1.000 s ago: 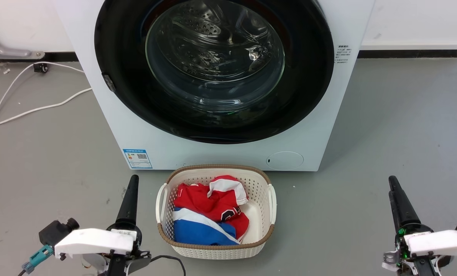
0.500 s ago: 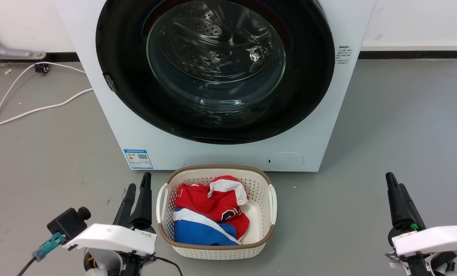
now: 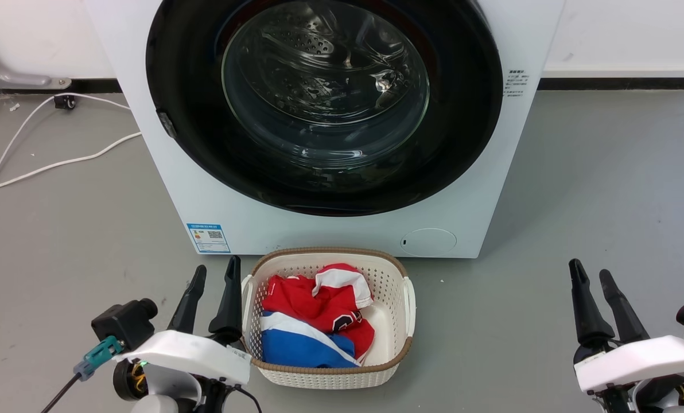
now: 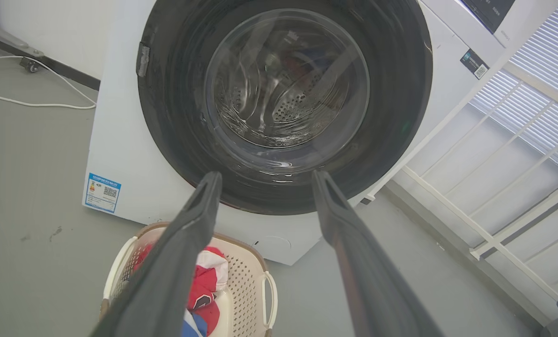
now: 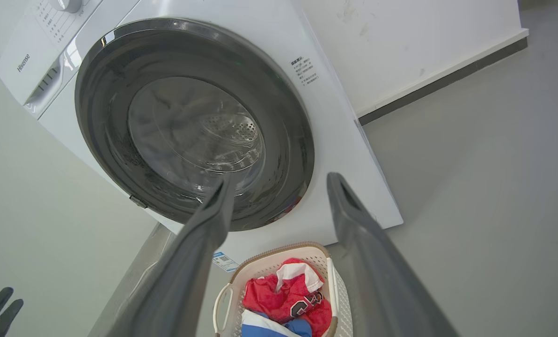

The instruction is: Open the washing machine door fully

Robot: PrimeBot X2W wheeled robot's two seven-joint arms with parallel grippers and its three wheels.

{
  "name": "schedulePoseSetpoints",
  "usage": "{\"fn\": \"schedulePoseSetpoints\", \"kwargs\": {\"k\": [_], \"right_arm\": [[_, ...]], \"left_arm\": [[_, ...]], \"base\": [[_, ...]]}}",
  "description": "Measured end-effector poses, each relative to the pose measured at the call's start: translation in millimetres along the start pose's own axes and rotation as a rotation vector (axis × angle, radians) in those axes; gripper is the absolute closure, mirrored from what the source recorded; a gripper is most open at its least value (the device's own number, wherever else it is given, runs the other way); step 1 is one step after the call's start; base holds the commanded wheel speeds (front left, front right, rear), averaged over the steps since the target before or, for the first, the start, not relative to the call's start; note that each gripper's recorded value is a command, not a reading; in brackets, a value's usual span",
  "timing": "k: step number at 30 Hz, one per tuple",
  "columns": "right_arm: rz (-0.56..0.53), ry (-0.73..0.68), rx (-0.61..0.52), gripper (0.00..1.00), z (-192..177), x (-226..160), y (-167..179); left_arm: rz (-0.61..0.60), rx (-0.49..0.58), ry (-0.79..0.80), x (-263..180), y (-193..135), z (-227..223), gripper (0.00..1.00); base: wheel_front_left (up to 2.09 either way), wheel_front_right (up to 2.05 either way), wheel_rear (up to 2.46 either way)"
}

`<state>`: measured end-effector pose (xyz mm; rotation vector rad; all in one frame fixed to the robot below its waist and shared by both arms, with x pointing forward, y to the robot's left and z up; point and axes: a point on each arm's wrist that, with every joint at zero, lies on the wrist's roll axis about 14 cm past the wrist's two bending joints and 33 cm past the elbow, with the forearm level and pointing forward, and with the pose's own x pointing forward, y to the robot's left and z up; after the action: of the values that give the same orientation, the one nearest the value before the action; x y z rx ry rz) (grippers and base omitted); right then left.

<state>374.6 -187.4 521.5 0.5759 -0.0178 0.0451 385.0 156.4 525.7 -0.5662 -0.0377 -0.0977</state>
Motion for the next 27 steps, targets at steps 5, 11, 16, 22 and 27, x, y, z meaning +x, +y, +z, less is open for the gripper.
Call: {"fn": "schedulePoseSetpoints", "kwargs": {"k": [5,11,16,22,27], "right_arm": [[0.003,0.002,-0.077,0.0,0,-2,1],[0.007,0.001,-0.155,0.0,2,-4,3],[0.015,-0.005,-0.214,0.0,4,-4,6],[0.021,-0.006,-0.278,0.0,5,-6,9],[0.028,-0.003,-0.318,0.0,5,-7,11]], "left_arm": [[-0.009,0.079,0.001,1,-2,-1,0.0],[-0.025,0.148,-0.007,2,-8,0,0.0],[-0.035,0.2,-0.009,3,-11,-1,0.0],[-0.038,0.256,-0.011,2,-10,-3,0.0],[-0.036,0.289,-0.014,3,-9,-3,0.0]], "base": [[0.0,0.0,0.0],[0.0,0.0,0.0],[0.0,0.0,0.0],[0.0,0.0,0.0],[0.0,0.0,0.0]]}}
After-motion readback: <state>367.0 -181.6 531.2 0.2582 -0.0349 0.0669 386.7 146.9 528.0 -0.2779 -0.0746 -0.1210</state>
